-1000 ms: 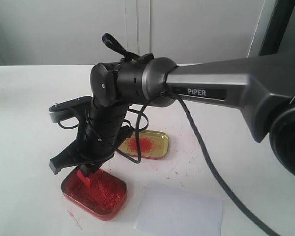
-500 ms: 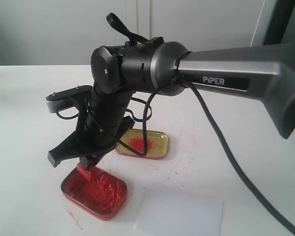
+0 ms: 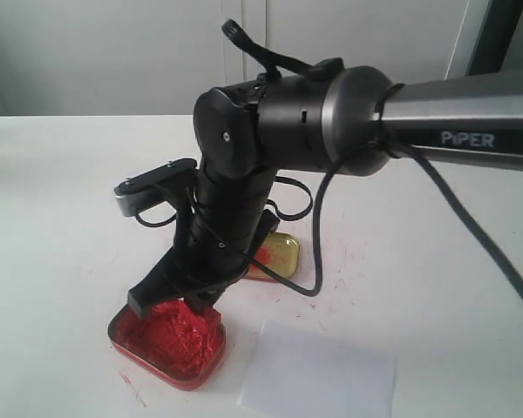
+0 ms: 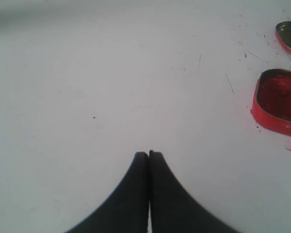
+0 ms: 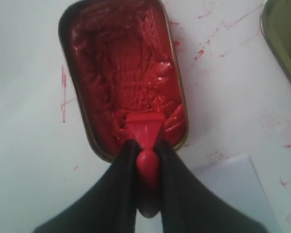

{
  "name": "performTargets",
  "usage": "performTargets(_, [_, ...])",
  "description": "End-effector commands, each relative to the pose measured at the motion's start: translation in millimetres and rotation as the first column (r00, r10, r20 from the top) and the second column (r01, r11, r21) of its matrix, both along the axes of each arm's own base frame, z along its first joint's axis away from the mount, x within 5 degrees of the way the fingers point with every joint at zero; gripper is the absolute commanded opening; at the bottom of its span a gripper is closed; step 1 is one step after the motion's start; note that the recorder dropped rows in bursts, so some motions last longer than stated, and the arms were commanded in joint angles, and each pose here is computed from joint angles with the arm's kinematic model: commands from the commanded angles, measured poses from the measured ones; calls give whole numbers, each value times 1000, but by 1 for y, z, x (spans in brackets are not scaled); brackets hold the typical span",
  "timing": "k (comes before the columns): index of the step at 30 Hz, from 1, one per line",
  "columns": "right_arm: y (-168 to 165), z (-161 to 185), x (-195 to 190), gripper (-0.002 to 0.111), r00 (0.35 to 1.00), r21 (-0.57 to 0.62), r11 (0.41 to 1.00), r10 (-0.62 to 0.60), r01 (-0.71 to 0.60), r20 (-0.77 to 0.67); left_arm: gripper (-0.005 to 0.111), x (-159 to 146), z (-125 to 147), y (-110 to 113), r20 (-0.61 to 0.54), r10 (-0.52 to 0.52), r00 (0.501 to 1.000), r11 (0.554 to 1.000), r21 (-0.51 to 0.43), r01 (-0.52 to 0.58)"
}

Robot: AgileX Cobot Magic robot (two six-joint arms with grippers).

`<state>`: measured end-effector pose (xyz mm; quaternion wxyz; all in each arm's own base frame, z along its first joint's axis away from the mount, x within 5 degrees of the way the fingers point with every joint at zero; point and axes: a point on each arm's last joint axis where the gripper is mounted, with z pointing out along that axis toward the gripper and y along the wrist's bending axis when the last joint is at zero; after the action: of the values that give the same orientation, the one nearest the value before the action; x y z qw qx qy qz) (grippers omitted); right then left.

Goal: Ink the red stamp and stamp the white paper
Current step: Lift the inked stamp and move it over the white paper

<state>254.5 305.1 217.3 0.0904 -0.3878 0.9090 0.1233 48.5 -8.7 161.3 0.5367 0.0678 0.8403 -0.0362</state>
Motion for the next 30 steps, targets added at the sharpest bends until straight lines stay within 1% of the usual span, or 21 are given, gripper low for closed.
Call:
performTargets(1, [-15,12,-7,0,999,15,1000,-14,14,46,0,0,-1,0,0,2,1000,1000,-15,-2])
performTargets(10, [-41,18,-26,0,997,-9,1000,-18,19,75,0,0,-1,0,0,2,1000,1000,-15,-2])
performTargets(13, [-49,15,-29,0,993,-22,998,-48,50,107,0,0,-1,0,0,2,1000,1000,-15,-2])
performTargets(22, [-67,-5,-39,0,989,-71,992,-93,101,112,0,0,-1,0,0,2,1000,1000,-15,-2])
performTargets(30, [-78,-26,-43,0,987,-113,991,-53,71,151,0,0,-1,0,0,2,1000,1000,-15,-2])
